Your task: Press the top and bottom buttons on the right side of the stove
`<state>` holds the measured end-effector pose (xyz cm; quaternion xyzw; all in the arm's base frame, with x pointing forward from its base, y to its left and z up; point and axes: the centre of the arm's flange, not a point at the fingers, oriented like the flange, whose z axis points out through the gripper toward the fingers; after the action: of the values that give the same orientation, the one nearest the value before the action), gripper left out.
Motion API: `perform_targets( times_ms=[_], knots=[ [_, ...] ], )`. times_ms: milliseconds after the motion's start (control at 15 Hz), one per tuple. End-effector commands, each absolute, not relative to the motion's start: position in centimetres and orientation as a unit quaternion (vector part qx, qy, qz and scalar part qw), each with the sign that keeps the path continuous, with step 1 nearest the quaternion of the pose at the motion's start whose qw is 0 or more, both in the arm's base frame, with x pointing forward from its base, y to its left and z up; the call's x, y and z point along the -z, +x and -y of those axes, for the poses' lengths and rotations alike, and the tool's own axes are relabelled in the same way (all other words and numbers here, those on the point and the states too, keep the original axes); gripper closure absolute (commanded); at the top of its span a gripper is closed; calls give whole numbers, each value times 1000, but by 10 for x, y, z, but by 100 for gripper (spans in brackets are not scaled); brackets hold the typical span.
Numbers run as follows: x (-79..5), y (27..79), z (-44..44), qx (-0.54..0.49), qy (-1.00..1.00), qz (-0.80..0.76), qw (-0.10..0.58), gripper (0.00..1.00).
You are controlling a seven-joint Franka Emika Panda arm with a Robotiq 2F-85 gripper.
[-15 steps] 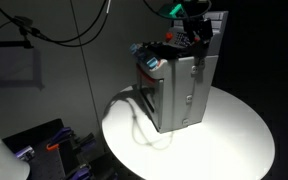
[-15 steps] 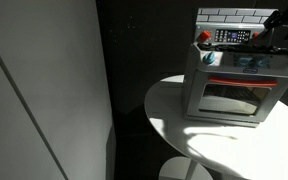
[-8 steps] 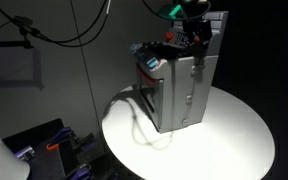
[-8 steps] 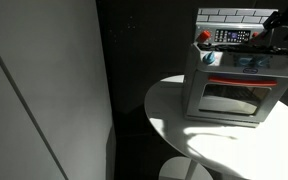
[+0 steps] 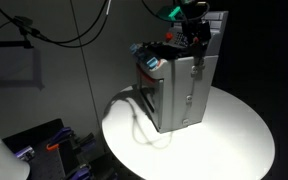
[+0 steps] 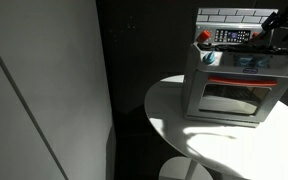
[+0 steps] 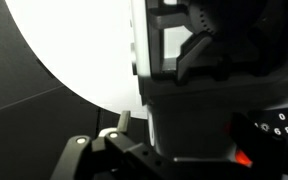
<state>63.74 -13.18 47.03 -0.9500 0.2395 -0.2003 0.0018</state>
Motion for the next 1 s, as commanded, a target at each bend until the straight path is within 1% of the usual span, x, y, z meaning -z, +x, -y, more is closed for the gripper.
perform_targets(
  times_ms=[0, 933],
  knots=[
    [-470, 641, 131, 203, -950, -239, 0, 0],
    [-463, 649, 128, 217, -948, -232, -4, 0]
  ],
)
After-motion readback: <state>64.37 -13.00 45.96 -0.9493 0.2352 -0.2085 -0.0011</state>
